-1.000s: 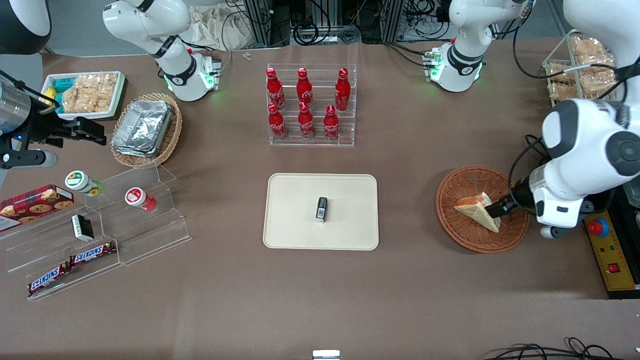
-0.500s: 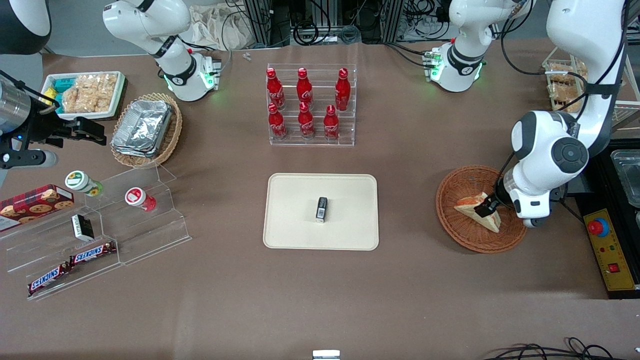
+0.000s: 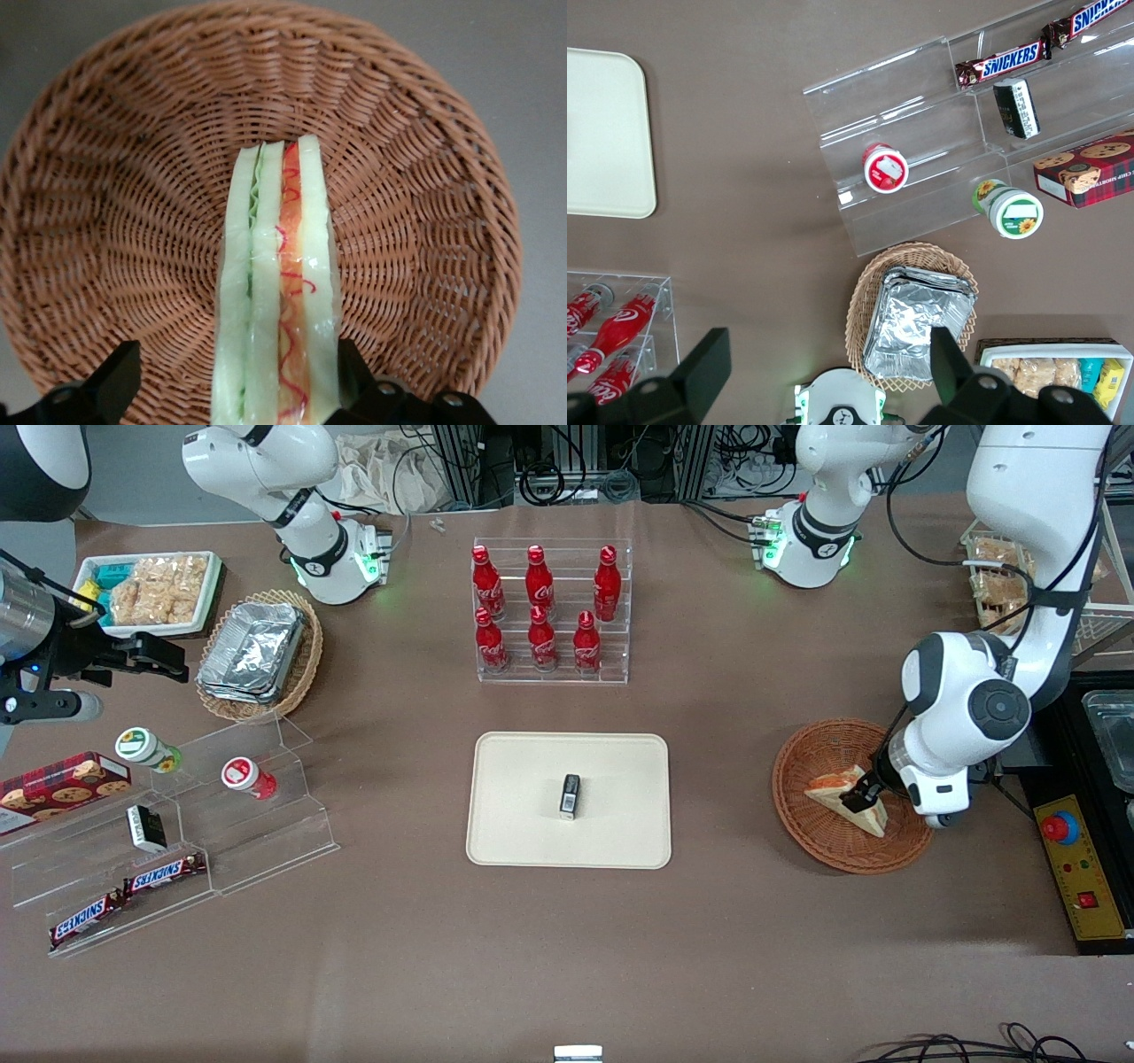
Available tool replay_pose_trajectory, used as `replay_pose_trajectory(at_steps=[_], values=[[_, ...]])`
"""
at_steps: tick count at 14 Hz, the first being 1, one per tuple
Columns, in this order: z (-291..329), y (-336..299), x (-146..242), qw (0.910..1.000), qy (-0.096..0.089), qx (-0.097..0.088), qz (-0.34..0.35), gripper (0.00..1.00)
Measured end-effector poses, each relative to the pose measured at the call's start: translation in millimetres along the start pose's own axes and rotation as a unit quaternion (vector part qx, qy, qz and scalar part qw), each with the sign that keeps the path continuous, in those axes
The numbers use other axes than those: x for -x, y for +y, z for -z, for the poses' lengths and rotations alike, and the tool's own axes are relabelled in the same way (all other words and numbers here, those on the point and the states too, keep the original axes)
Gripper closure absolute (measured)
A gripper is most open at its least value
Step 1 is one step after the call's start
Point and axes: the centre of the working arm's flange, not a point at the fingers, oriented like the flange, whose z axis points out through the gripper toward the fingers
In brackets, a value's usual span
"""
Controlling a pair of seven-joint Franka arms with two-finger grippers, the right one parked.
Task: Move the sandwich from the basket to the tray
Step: 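Close the left gripper on the sandwich and lift it, then carry the held sandwich from the basket over the cream tray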
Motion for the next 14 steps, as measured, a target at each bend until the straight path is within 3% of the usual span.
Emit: replay_pose_trajectory(at_steps=[4, 5, 8, 11, 13, 14], values=[[-7.1, 3.4, -0.9, 0.9994, 0.000, 0.006, 0.033, 0.53], [-5.5, 4.9, -1.2, 0.9994, 0.001, 0.008, 0.033, 0.59], [13.0, 14.7, -7.4, 0.9993, 0.010, 0.014, 0.034, 0.67], [63.3, 31.7, -9.7, 0.9997, 0.007, -0.018, 0.018, 0.71], [120.3, 49.4, 7.9, 0.9993, 0.008, -0.030, -0.022, 0.81], [149.8, 58.2, 22.3, 0.9983, 0.007, -0.037, -0.045, 0.81]])
